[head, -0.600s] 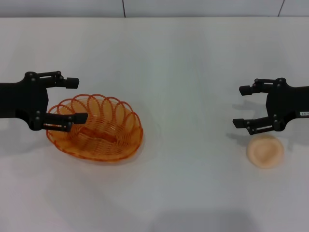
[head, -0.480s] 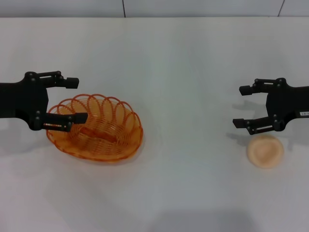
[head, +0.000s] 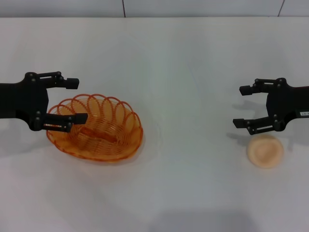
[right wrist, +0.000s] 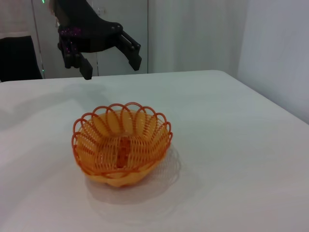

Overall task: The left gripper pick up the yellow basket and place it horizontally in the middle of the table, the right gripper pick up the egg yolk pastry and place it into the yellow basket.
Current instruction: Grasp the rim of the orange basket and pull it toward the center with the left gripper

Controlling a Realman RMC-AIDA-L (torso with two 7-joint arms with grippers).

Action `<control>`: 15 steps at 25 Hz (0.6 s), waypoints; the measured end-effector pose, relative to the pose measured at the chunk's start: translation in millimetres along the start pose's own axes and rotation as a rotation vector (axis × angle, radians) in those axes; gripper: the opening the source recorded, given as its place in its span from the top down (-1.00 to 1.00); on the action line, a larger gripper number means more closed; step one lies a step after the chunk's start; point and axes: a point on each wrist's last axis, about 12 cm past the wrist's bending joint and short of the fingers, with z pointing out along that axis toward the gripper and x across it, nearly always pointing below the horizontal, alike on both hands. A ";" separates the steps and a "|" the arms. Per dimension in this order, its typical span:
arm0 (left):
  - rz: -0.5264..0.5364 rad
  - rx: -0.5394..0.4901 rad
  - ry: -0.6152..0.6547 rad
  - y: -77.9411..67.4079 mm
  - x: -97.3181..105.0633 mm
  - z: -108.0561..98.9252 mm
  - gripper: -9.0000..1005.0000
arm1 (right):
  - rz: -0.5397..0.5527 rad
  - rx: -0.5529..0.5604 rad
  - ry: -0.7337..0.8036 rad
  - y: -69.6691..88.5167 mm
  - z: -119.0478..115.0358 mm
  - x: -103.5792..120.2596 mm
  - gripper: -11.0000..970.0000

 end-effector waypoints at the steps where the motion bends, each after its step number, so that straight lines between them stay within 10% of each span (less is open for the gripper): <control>1: 0.000 0.000 0.000 0.0 0.0 0.1 -0.68 | 0.000 -0.001 0.000 0.1 0.0 0.0 -0.79; 15: -0.115 -0.101 0.009 9.3 -9.3 0.7 -0.62 | -0.001 -0.002 -0.002 0.4 0.6 -0.4 -0.79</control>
